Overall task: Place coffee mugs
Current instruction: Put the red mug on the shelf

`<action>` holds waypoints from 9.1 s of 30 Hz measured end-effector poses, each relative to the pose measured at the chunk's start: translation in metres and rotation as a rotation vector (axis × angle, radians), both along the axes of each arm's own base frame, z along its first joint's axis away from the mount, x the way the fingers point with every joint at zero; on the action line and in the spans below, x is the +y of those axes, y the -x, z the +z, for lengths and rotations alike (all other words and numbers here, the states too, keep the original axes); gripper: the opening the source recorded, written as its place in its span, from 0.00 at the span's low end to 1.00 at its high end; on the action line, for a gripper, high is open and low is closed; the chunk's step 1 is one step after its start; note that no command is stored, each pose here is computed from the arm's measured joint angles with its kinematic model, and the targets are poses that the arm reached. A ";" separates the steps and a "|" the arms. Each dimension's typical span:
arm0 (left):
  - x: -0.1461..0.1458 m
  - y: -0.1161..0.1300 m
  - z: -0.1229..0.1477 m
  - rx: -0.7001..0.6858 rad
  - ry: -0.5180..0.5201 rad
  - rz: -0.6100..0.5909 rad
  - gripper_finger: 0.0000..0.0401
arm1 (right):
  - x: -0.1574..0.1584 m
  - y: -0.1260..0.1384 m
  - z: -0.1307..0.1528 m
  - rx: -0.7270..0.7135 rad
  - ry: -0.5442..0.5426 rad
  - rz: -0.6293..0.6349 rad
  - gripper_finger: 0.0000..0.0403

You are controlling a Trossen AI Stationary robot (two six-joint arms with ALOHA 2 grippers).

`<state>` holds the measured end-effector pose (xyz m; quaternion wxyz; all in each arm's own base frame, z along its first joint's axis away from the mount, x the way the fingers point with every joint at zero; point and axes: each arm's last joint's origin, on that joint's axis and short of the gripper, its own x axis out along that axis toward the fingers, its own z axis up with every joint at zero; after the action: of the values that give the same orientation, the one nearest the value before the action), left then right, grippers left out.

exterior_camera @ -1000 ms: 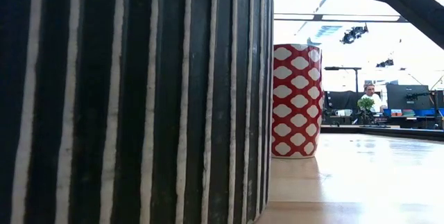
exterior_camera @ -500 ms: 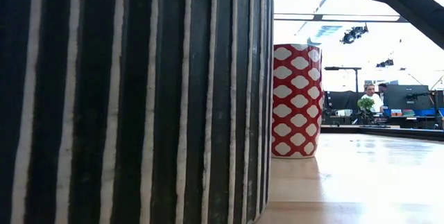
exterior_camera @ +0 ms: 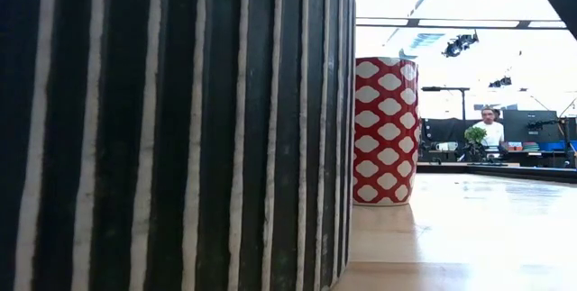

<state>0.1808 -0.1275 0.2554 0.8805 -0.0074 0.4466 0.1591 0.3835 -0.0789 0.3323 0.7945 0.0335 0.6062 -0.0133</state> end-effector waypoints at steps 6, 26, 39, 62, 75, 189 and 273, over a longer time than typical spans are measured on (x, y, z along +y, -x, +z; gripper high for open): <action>0.000 0.000 0.000 0.005 -0.012 -0.017 0.14 | 0.049 0.032 0.034 0.028 -0.069 0.105 0.01; 0.000 0.000 0.000 0.006 0.002 -0.008 0.14 | 0.112 0.142 -0.011 -0.327 -0.084 -0.152 0.01; 0.000 0.000 0.000 0.003 0.004 -0.005 0.14 | 0.134 0.216 -0.033 -0.024 -0.212 -0.253 0.01; 0.013 -0.009 0.000 0.004 0.009 0.065 0.14 | 0.194 0.275 -0.049 0.144 -0.153 -0.373 0.26; 0.013 -0.009 0.000 0.005 0.010 0.064 0.14 | 0.194 0.282 -0.092 0.263 -0.115 -0.381 0.47; 0.013 -0.009 0.000 -0.015 0.030 0.107 0.14 | -0.060 0.025 -0.059 -0.060 0.213 -0.258 0.00; 0.012 -0.011 0.001 -0.038 0.050 0.107 0.14 | -0.075 0.029 -0.080 0.009 0.216 -0.297 0.19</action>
<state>0.1920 -0.1160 0.2563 0.8786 -0.0566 0.4325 0.1947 0.3547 -0.1544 0.2520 0.7801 0.0371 0.5931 -0.1958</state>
